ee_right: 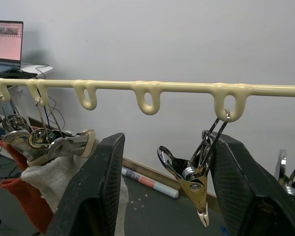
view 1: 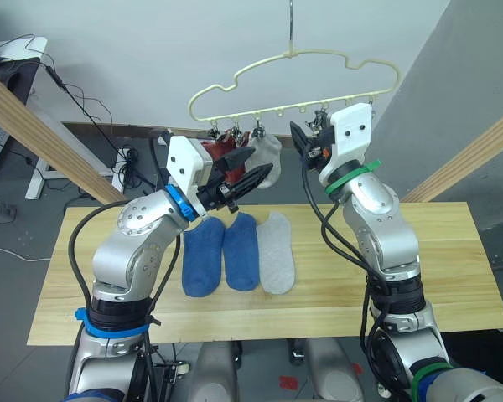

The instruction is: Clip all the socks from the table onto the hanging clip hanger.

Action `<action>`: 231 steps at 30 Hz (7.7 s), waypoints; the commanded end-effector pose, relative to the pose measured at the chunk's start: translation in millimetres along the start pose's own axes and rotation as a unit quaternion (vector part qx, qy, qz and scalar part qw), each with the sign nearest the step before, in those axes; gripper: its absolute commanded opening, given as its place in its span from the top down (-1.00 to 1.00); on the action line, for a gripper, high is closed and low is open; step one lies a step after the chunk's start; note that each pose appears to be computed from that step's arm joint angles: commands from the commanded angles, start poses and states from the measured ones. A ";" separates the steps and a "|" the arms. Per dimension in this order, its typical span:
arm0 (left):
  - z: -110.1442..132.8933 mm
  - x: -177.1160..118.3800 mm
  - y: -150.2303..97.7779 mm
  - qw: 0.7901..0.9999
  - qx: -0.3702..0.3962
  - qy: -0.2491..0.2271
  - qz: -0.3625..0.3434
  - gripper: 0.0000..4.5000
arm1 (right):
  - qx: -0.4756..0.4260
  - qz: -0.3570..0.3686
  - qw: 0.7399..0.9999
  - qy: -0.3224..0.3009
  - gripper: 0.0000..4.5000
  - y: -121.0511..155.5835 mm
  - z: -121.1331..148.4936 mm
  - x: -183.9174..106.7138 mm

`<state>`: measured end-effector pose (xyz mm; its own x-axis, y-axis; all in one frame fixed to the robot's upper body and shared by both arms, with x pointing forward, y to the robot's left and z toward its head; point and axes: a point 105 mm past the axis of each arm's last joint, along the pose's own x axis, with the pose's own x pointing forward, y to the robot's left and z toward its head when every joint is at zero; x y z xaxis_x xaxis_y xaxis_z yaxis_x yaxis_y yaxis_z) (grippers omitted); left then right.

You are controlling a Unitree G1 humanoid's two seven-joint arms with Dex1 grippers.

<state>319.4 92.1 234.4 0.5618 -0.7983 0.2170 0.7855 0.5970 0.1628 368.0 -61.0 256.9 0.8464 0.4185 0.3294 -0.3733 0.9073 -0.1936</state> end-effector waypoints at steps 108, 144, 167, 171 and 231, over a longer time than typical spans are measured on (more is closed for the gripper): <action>-189.6 4.0 -37.7 0.954 -0.017 0.255 0.159 1.00 | 0.009 -0.002 1.000 -0.016 1.00 -8.3 13.2 -6.3; -67.9 52.9 -28.0 0.990 0.133 -0.036 -0.015 1.00 | 0.057 0.040 0.997 -0.029 1.00 5.4 25.6 -11.0; -60.9 55.4 -12.1 0.993 0.107 -0.049 -0.018 1.00 | 0.072 0.045 0.996 -0.013 1.00 5.4 20.4 -12.7; -62.0 54.8 -9.1 0.993 0.108 -0.050 -0.009 1.00 | 0.074 0.045 0.996 -0.012 1.00 4.8 19.5 -12.7; 0.6 33.5 1.2 0.996 0.066 -0.029 -0.044 -0.24 | -0.016 -0.027 0.999 0.031 -0.11 -33.9 12.1 -37.2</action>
<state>347.1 70.1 229.0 0.5148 -0.8297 0.2158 0.7843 0.5574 0.2723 346.6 -105.1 250.1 0.8956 0.3813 0.2293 -0.3418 0.9195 -0.1940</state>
